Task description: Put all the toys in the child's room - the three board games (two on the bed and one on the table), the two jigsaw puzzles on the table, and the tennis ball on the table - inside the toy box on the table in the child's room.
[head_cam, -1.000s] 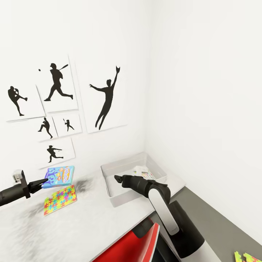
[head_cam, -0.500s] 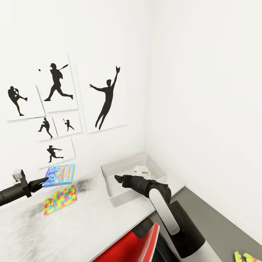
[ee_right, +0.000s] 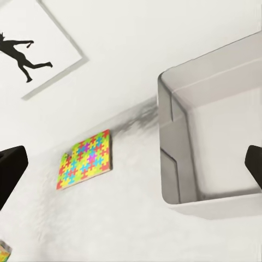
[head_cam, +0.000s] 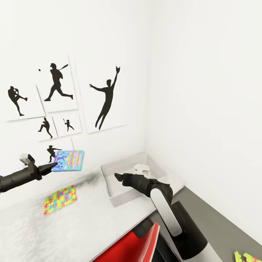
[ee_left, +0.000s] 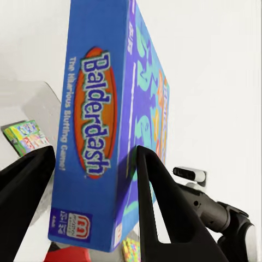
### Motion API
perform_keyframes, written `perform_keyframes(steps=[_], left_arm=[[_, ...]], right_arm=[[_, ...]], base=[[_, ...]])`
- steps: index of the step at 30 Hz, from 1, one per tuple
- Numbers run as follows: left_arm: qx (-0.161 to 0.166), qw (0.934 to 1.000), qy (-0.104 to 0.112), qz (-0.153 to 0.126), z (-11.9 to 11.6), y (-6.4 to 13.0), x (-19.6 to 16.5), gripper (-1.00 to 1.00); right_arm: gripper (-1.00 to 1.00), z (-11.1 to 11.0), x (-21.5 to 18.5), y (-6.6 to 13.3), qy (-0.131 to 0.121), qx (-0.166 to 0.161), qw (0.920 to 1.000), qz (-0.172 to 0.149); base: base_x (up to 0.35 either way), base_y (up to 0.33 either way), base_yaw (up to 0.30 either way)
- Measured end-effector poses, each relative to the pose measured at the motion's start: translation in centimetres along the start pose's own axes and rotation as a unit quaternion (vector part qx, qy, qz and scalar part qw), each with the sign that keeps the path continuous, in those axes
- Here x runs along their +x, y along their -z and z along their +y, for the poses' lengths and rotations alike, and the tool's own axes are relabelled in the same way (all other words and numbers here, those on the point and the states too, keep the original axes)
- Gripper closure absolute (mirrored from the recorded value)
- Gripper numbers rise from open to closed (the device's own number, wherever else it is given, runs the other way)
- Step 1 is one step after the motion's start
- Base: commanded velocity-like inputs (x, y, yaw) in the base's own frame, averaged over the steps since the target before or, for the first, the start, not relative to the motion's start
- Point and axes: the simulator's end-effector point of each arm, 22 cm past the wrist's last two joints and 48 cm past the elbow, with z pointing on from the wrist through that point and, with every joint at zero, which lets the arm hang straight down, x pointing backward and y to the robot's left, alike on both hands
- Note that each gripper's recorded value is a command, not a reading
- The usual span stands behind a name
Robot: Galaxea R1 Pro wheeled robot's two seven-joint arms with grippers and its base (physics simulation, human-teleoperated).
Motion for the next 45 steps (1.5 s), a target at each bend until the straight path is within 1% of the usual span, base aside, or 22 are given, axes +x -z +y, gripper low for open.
perform_keyframes(steps=[3, 5, 6, 7, 10, 13, 16, 18, 20, 21, 23, 26, 29, 30, 31, 32, 33, 35, 36, 39, 40, 45], left_arm=[[0.015, 0.9998, 0.001, 0.012, -0.5, -2.0, 1.1, 1.0], [0.03, 0.9992, -0.001, 0.027, -1.3, -4.1, 1.7, 1.0], [0.033, 0.999, -0.003, 0.031, -1.6, -4.7, 1.8, 1.0], [0.04, 0.9984, -0.006, 0.039, -2.1, -5.8, 1.8, 1.0], [0.051, 0.9967, -0.011, 0.063, -3.1, -8.7, 2.9, 1.0], [0.051, 0.9961, -0.012, 0.071, -3.2, -9.9, 3.3, 1.0], [0.045, 0.9962, -0.013, 0.073, -3.0, -10.4, 3.4, 1.0], [0.043, 0.9963, -0.013, 0.074, -3.0, -10.5, 3.5, 1.0], [0.041, 0.9963, -0.013, 0.074, -2.9, -10.6, 3.5, 1.0], [0.041, 0.9963, -0.013, 0.074, -2.9, -10.6, 3.5, 1.0], [0.041, 0.9963, -0.013, 0.075, -2.9, -10.7, 3.6, 1.0], [0.047, 0.9959, -0.009, 0.077, -3.1, -11.5, 4.1, 1.0], [0.037, 0.9961, -0.007, 0.08, -2.6, -12.4, 4.7, 1.0], [0.033, 0.9962, -0.005, 0.081, -2.4, -12.9, 5.0, 1.0], [0.032, 0.9962, -0.003, 0.082, -2.3, -13.3, 5.2, 1.0], [0.027, 0.996, 0.001, 0.085, -2.0, -14.5, 6.0, 1.0], [0.025, 0.9959, 0.005, 0.087, -2.0, -15.4, 6.6, 1.0], [0.015, 0.9957, 0.009, 0.091, -1.6, -16.9, 7.7, 1.0], [0.012, 0.9957, 0.01, 0.092, -1.5, -17.2, 7.9, 1.0], [-0.012, 0.9955, 0.014, 0.094, -0.5, -18.5, 8.8, 1.0], [-0.013, 0.9954, 0.015, 0.094, -0.5, -18.7, 8.9, 1.0], [-0.01, 0.9944, 0.025, 0.102, -1.1, -21.6, 11.1, 1.0]], right_arm=[[-1.0, 0.4, 0.1, 0.7, -0.001, -0.005, 1.0, -0.005], [-1.0, 0.7, 0.1, 1.2, -0.001, -0.009, 0.9999, -0.01], [-1.0, 0.7, 0.1, 1.3, 0.0, -0.009, 0.9999, -0.01], [-1.0, 0.7, 0.0, 1.5, 0.0, -0.009, 0.9999, -0.012], [-1.0, 0.2, -0.1, 1.9, 0.004, -0.005, 0.9998, -0.016], [-1.0, -0.6, -0.2, 2.1, 0.005, -0.001, 0.9998, -0.018], [-1.0, -1.4, -1.1, 2.5, -0.003, -0.006, 0.9996, -0.029], [-1.0, -1.4, -1.6, 2.8, -0.012, -0.02, 0.999, -0.038], [-1.0, -1.2, -1.5, 3.4, -0.031, -0.051, 0.9972, -0.046], [-1.0, -1.2, -1.4, 3.6, -0.037, -0.06, 0.9964, -0.047], [-1.0, -1.0, -1.5, 4.4, -0.058, -0.094, 0.9923, -0.056], [-1.0, -1.5, -2.7, 6.2, -0.083, -0.138, 0.9833, -0.085], [-1.0, -2.1, -3.2, 8.2, -0.104, -0.179, 0.9718, -0.113], [-1.0, -2.0, -3.4, 8.8, -0.106, -0.193, 0.9676, -0.123], [-1.0, -1.8, -3.5, 9.1, -0.106, -0.2, 0.9654, -0.129], [-1.0, -1.4, -3.9, 9.8, -0.104, -0.22, 0.9596, -0.142], [-1.0, -1.2, -4.0, 10.1, -0.102, -0.229, 0.9568, -0.147], [-1.0, -1.0, -4.2, 10.5, -0.1, -0.238, 0.9537, -0.153], [-1.0, -1.0, -4.2, 10.5, -0.1, -0.24, 0.9533, -0.154], [-1.0, -1.0, -4.3, 10.7, -0.099, -0.242, 0.9524, -0.156], [-1.0, -1.0, -4.3, 10.7, -0.098, -0.242, 0.9525, -0.157], [-1.0, -2.2, -4.8, 11.0, -0.101, -0.231, 0.9534, -0.165]], base=[[0.0, 0.0, 0.0], [0.0, 0.0, 0.0], [0.0, 0.0, 0.0], [0.0, 0.0, 0.0], [0.0, 0.0, 0.0], [0.0, 0.0, 0.0], [0.0, 0.0, 0.0], [0.0, 0.0, 0.0], [0.0, 0.0, 0.0], [0.0, 0.0, 0.0], [0.0, 0.0, 0.0], [0.0, 0.0, 0.0], [0.0, 0.0, 0.0], [0.0, 0.0, 0.0], [0.0, 0.0, 0.0], [0.0, 0.0, 0.0], [0.0, 0.0, 0.0], [0.0, 0.0, 0.0], [0.0, 0.0, 0.0], [0.0, 0.0, 0.0], [0.0, 0.0, 0.0], [0.0, 0.0, 0.0]])
